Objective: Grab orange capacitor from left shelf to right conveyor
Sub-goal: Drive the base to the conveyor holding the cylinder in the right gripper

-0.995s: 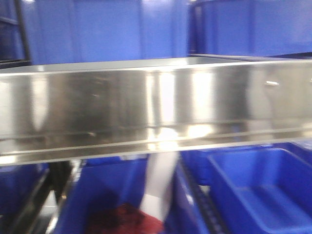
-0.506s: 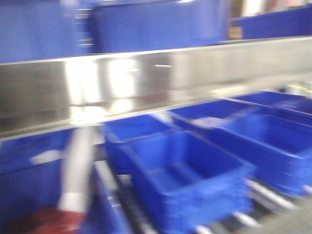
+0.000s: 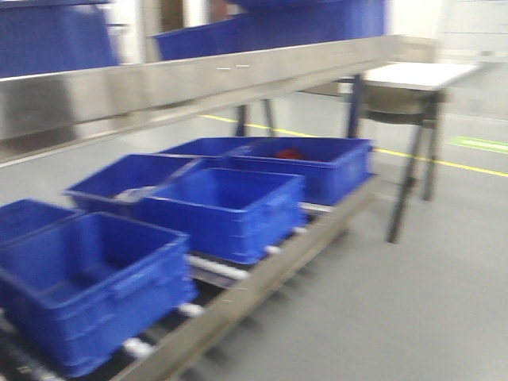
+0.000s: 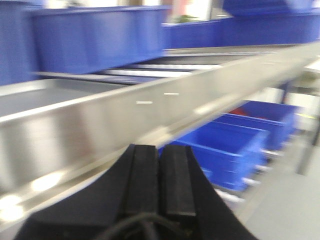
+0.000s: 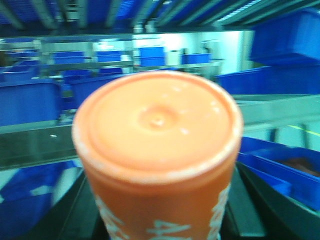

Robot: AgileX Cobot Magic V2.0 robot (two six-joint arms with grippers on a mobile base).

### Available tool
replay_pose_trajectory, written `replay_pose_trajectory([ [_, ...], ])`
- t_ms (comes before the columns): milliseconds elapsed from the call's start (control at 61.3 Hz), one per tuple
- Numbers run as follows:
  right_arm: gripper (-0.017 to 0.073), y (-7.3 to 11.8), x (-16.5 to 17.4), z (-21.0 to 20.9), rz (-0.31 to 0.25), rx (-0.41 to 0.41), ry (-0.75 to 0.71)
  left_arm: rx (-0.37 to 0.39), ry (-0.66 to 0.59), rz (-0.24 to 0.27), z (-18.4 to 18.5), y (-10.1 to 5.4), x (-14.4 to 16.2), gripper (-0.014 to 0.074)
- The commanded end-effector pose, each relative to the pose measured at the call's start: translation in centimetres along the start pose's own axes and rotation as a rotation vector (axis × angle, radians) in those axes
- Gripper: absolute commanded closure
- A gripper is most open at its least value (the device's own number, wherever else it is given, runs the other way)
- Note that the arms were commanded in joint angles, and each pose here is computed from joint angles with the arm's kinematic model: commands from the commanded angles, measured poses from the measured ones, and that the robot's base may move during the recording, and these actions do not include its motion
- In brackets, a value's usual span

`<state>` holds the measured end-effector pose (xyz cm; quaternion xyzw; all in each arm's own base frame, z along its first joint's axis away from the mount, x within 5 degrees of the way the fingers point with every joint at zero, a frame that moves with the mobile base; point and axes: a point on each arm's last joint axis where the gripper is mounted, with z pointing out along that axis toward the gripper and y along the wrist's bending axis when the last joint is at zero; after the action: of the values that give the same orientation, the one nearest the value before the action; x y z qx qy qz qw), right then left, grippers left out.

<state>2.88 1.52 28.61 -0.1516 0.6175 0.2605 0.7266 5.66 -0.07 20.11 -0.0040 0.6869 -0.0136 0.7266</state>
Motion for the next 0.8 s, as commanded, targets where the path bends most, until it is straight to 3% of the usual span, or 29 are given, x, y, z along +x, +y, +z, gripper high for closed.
replay_pose_trajectory([
  [0, 0.0505, 0.37, -1.74, -0.44, -0.007, -0.036, -0.12, 0.008, -0.076, -0.009, -0.02, -0.05, -0.13, 0.072],
  [783, 0.0505, 0.37, -1.74, -0.44, -0.007, -0.036, -0.12, 0.008, -0.076, -0.009, -0.02, -0.05, -0.13, 0.072],
])
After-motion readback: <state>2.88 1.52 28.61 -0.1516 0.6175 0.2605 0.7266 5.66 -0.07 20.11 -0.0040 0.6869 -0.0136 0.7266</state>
